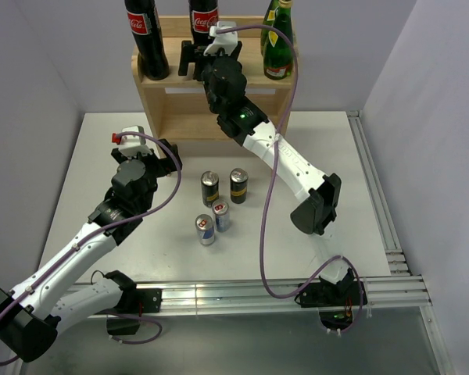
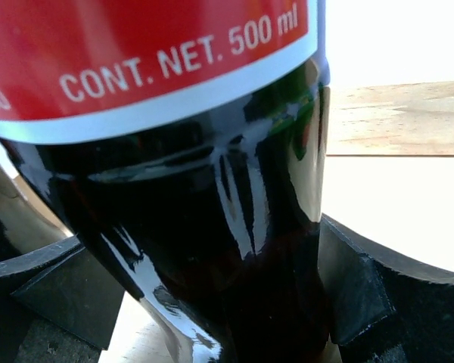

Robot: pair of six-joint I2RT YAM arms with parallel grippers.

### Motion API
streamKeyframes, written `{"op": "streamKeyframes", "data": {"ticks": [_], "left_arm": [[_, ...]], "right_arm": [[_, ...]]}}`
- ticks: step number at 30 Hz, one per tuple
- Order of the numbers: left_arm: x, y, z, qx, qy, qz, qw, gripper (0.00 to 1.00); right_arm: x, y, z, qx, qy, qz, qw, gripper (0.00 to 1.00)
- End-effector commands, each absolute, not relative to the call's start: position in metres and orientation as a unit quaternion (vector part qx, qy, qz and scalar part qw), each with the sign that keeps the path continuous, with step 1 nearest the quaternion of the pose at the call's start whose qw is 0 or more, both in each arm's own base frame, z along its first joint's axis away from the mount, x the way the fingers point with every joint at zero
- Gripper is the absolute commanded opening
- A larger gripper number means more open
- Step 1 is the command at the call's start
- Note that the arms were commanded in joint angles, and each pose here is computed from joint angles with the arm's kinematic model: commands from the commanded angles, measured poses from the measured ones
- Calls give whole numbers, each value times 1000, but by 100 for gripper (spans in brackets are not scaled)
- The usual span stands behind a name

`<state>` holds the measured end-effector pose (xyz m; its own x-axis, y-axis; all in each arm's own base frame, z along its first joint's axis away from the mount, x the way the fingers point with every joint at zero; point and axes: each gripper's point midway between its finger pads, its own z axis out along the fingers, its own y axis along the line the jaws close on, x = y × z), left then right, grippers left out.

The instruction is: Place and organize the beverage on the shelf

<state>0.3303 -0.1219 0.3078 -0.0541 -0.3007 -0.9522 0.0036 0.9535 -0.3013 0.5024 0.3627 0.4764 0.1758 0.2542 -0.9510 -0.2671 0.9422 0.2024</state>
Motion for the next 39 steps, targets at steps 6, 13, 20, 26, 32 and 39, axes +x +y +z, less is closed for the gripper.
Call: {"op": "streamKeyframes", "data": {"ticks": [6,13,20,26,32,39], "left_arm": [[329,-124,322,-113,699,-136,693,99],[329,-122,322,-114,699,-135,693,99],[329,-123,323,-114,698,-135,694,99],[329,-122,322,-114,699,-132,694,99],[329,-122,323,-114,698,-134,694,99],[330,-122,323,-114,698,-132,694,99]], "right_arm": [[500,425,402,-48,674,214,705,97],[499,436,399,-55,669,232,704,98],[500,445,392,-62,669,245,699,98],[499,449,389,-64,670,250,696,98],[496,443,391,-64,673,240,697,98],[490,428,394,-57,675,223,701,99]]}}
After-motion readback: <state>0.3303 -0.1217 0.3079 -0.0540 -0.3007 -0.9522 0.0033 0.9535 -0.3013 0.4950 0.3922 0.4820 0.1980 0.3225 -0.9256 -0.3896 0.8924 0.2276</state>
